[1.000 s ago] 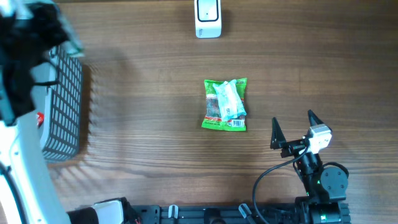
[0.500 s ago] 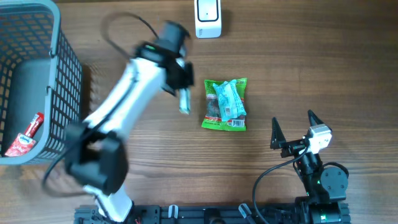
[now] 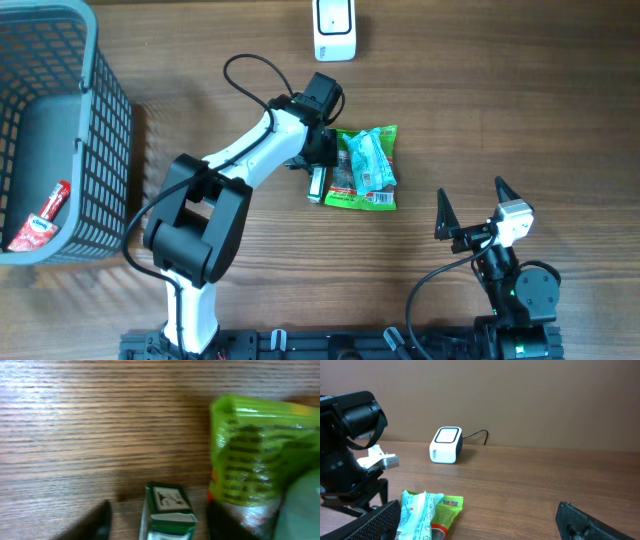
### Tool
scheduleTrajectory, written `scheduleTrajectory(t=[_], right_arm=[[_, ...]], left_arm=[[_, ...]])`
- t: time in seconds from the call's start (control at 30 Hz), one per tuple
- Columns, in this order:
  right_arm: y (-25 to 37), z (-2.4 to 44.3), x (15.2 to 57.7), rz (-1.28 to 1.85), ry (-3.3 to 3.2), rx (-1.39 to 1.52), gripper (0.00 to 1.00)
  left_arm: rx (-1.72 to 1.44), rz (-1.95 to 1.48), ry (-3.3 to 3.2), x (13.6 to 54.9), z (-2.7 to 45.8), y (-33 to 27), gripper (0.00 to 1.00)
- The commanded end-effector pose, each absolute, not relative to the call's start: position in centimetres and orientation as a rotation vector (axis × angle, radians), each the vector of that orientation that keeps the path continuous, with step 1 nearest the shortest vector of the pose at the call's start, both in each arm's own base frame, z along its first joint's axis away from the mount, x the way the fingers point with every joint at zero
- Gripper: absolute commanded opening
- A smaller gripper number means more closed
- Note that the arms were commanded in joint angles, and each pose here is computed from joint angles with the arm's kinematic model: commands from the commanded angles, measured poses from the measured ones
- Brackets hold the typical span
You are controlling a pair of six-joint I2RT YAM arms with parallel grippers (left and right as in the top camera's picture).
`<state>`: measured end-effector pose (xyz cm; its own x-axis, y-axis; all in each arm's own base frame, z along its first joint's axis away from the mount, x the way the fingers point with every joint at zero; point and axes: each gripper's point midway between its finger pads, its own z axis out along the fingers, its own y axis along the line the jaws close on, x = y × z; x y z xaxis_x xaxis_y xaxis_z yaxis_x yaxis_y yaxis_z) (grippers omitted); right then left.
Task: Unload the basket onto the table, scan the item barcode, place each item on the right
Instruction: 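Carry the green box to the table beside the green bag and release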
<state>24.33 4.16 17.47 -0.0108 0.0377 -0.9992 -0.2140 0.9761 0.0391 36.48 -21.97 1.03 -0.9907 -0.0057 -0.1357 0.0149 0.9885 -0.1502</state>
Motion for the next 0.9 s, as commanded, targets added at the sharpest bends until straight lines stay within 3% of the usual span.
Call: scheduleTrajectory(t=[0.0,0.13,0.3,0.4,0.53,0.67,0.87], right_arm=[[3.9,17.6,24.3,0.183,1.562,-0.140,1.00],[3.9,17.6,24.3,0.183,1.562,-0.140,1.00],[3.9,17.6,24.3,0.183,1.562,-0.140,1.00],[3.9,17.6,24.3,0.183,1.562,-0.140,1.00],[3.9,17.6,24.3,0.183,1.562,-0.140,1.00],[3.9,17.6,24.3,0.183,1.562,-0.140,1.00],[3.9,17.6,24.3,0.183,1.562,-0.140,1.00]], left_arm=[[-0.035,-0.224,2.948,38.2,2.8,-21.1,0.67],[-0.047,-0.261,2.869,40.4,7.4,-20.4,0.70],[-0.037,-0.234,2.694,43.5,17.1,-17.3,0.71],[-0.117,-0.127,2.584,44.2,23.6,-12.7,0.78],[-0.302,0.045,2.449,43.3,30.7,-3.7,0.79],[-0.561,0.157,2.365,40.6,33.4,5.5,0.86],[-1.001,0.264,2.294,35.3,32.9,17.1,1.00]])
